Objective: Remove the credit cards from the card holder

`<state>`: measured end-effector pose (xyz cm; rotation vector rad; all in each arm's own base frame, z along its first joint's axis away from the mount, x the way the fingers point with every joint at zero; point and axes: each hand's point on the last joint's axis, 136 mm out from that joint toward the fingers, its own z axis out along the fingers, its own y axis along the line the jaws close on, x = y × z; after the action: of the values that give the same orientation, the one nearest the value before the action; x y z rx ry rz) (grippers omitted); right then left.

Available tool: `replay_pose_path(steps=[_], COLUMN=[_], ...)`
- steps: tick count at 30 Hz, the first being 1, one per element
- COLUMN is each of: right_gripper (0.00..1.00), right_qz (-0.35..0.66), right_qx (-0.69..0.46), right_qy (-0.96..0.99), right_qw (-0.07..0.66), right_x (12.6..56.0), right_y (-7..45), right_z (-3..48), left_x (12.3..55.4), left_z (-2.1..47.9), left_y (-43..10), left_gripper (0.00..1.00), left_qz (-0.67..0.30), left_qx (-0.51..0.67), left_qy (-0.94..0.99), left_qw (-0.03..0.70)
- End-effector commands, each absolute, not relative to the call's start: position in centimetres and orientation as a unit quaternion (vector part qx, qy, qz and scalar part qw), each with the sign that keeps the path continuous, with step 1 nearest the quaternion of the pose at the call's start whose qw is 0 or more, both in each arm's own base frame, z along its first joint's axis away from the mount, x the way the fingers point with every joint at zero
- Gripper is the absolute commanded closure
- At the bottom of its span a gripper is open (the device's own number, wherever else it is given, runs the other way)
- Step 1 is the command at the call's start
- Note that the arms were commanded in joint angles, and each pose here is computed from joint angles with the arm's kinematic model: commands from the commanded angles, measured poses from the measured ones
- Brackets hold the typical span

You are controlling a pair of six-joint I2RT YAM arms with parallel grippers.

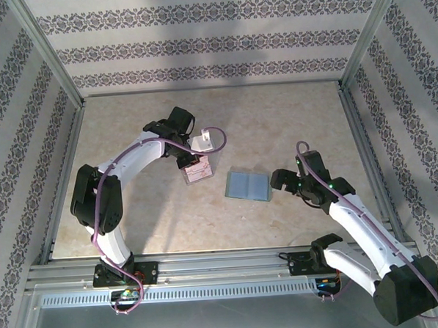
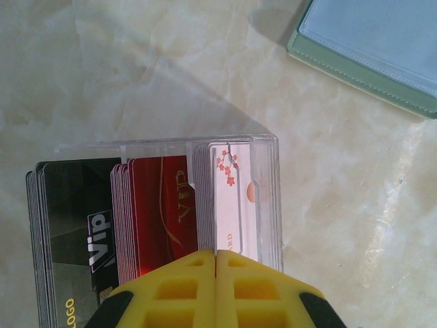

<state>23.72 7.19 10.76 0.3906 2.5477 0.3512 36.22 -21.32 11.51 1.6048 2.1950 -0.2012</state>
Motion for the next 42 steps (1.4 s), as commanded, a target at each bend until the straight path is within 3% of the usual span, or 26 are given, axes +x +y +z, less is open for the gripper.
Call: replay_pose_path(steps=[1, 14, 25, 42], right_gripper=[0.02, 0.02, 0.02, 0.02], right_qz=[0.119, 0.118, 0.12, 0.119], right_qx=[0.144, 0.138, 0.138, 0.138], right_qy=[0.941, 0.943, 0.944, 0.946], right_qw=[0.281, 0.278, 0.275, 0.269], right_x=[24.0, 24.2, 24.1, 24.1], right_y=[6.6, 6.7, 6.8, 6.8], right_z=[11.8, 11.6, 11.5, 11.2], left_x=[35.2, 36.0, 33.7, 35.3], left_z=[10.0, 15.2, 11.9, 9.3], left_y=[-20.8, -21.0, -21.4, -21.9], left_gripper=[1.0, 1.0, 1.0, 1.0], left_qz=[-0.089, -0.055, -0.102, -0.096], left_qx=[0.584, 0.568, 0.566, 0.57], left_qy=[0.789, 0.786, 0.797, 0.798], left_qw=[0.165, 0.239, 0.187, 0.173])
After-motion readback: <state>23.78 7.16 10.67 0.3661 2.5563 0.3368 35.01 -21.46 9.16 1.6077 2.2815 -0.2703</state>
